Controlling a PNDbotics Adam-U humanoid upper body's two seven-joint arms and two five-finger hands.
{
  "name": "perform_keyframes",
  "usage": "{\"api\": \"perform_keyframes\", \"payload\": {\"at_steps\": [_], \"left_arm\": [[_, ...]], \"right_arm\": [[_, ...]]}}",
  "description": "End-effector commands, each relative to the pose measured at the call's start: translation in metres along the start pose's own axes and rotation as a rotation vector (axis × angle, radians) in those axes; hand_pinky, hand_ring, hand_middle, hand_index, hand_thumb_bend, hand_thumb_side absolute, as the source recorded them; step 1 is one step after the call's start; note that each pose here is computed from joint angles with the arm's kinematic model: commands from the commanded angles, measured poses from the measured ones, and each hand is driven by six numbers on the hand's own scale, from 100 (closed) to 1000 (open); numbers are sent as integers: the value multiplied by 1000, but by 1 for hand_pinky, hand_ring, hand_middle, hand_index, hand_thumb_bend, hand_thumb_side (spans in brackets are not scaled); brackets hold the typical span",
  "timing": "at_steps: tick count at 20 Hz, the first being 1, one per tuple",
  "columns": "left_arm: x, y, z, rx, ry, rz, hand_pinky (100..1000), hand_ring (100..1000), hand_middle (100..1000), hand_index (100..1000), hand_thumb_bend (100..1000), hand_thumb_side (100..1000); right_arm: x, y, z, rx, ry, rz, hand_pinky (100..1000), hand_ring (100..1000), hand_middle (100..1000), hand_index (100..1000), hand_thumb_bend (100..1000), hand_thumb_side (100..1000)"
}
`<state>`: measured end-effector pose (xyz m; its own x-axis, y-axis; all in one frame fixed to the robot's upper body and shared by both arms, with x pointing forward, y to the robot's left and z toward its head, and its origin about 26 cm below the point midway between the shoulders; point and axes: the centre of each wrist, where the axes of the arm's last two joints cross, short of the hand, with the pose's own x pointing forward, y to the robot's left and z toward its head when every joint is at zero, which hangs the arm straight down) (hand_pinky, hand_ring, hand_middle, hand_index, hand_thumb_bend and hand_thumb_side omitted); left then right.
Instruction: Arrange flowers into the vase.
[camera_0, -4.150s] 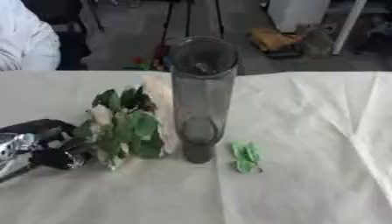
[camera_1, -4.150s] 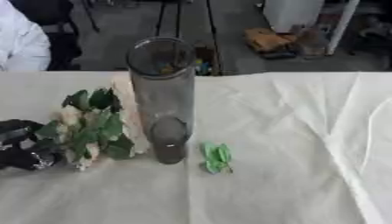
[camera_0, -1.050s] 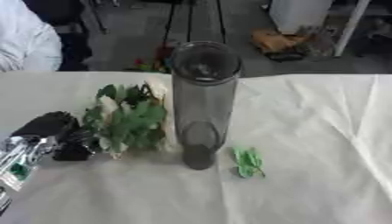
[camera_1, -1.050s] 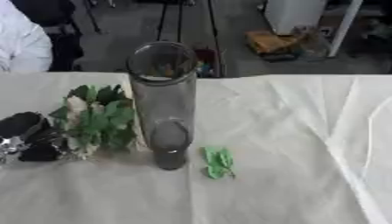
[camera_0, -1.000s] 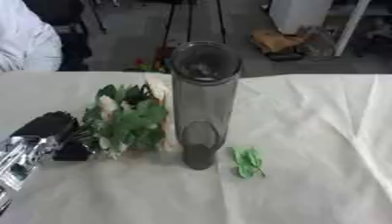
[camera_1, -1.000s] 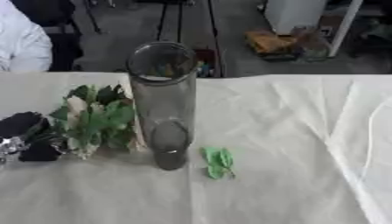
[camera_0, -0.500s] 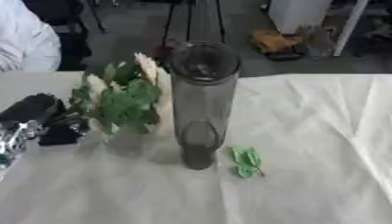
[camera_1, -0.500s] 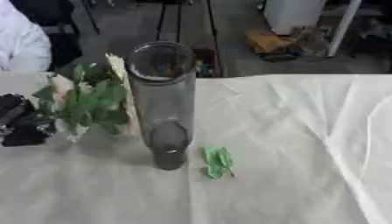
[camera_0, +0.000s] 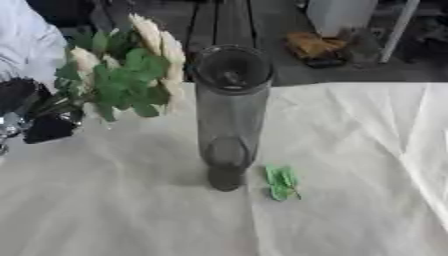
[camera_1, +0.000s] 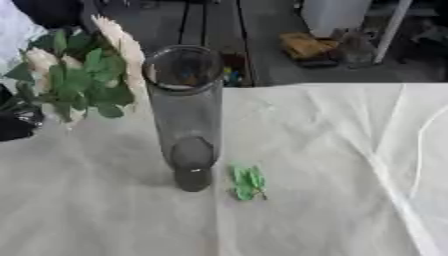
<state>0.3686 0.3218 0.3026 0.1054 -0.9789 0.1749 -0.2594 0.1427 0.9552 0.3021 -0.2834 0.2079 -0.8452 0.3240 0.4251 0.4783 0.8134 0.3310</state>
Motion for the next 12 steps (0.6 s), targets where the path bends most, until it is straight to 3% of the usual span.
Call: {"api": "perform_keyframes", "payload": {"at_steps": [1, 12], "left_arm": [[3, 41, 6, 152, 3, 35, 100, 100, 100, 100, 116, 599], [48, 98, 29, 424, -139, 326, 100, 100, 100, 100, 106, 646]], "right_arm": [[4, -2, -6, 2, -26, -1, 455, 446, 372, 625, 100, 898], [4, -3, -7, 8, -36, -2, 456, 449, 377, 625, 100, 893]]}}
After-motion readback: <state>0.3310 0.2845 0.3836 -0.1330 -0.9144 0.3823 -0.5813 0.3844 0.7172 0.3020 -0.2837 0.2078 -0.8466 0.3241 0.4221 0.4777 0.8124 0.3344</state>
